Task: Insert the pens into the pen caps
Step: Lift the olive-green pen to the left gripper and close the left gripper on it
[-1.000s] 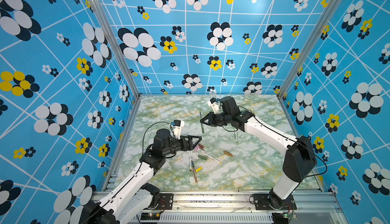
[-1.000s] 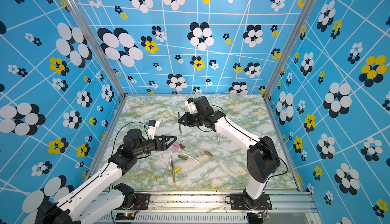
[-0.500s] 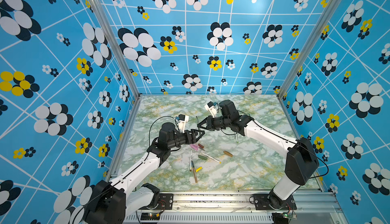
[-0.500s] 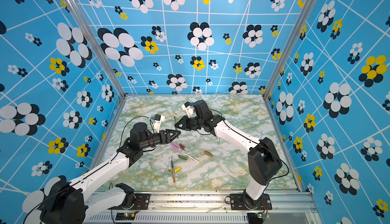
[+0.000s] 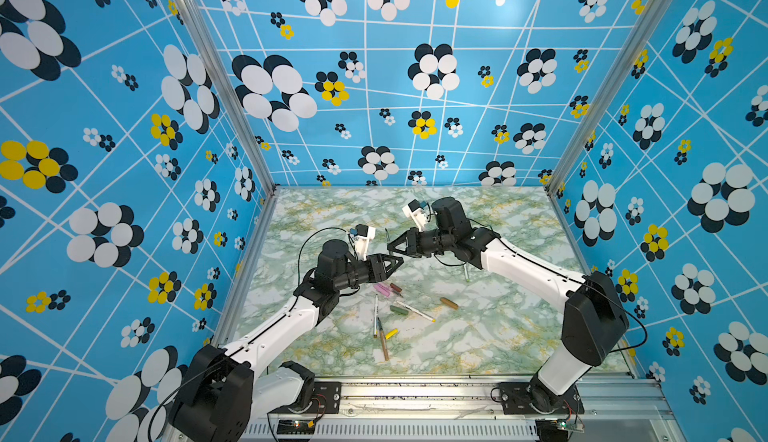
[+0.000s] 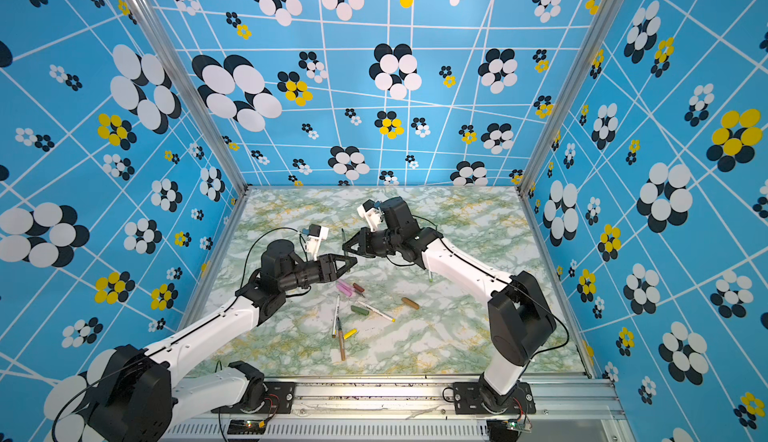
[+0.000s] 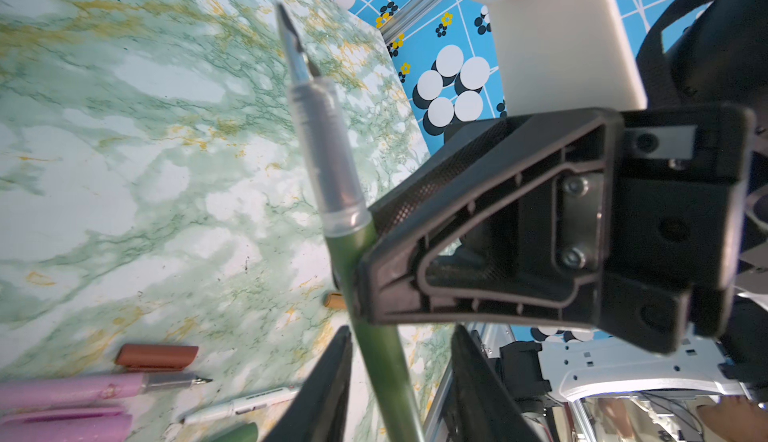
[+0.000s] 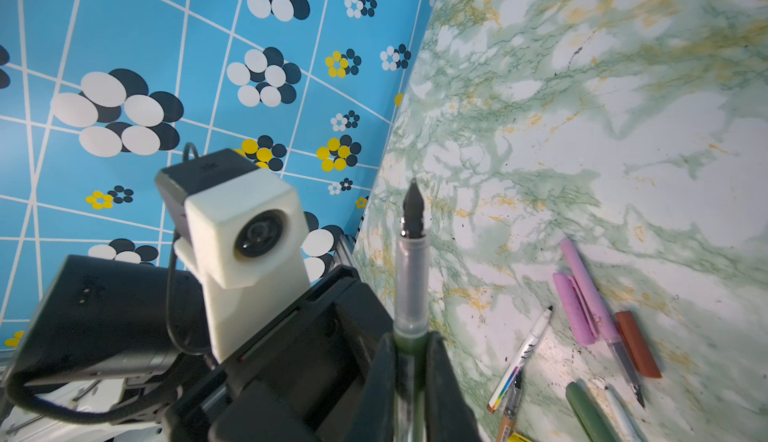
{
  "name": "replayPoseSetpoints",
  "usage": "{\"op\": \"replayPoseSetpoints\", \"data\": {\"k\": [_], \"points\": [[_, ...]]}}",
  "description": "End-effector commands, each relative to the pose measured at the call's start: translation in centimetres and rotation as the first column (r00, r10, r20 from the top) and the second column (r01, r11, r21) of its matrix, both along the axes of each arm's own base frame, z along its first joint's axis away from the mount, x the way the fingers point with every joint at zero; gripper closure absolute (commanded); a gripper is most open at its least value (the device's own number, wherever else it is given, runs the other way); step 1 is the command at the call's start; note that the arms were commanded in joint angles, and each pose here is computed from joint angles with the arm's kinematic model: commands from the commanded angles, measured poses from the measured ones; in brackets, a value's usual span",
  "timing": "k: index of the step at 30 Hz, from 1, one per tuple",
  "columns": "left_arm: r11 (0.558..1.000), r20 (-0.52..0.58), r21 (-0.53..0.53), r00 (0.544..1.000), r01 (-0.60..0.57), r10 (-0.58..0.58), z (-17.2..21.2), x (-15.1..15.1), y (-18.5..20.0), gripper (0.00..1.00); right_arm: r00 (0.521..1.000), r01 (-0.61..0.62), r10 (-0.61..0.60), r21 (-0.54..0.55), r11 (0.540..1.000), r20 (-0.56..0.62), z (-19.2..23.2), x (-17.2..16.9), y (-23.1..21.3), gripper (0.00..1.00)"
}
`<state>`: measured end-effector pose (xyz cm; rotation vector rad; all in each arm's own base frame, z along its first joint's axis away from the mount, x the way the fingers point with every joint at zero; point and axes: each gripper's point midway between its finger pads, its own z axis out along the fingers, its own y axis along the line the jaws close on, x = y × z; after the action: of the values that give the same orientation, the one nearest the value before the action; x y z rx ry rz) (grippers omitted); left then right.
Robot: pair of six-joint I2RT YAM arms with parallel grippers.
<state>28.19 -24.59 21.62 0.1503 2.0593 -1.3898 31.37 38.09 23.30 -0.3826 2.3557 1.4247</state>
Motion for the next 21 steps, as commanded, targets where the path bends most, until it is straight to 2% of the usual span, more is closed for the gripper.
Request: {"op": "replayPoseSetpoints", "data": {"k": [1,12,17,21], "points": [[1.0,0.046,-0.007,0.999,0.004,-0.003,1.5,0.4,-0.4,0.67,1.0,-0.015,0.015,0.023,1.0,0.021,0.9,-0.6,0.2,0.95],[0.999,0.041,0.017,0.999,-0.033,0.033,0.9,0.5,0.2,0.88,1.0,-0.005,0.005,-0.006,1.0,0.021,0.3,-0.5,-0.1,0.95],[0.996,0.033,0.058,0.997,-0.072,0.07,0.4,0.5,1.0,1.0,0.999,0.003,-0.002,-0.036,0.999,0.047,0.5,-0.4,-0.5,0.82],[0.985,0.029,0.111,0.991,-0.13,0.127,-0.1,0.3,2.3,1.0,0.996,0.016,-0.007,-0.098,0.995,0.091,0.7,-0.5,-1.5,0.68]]}}
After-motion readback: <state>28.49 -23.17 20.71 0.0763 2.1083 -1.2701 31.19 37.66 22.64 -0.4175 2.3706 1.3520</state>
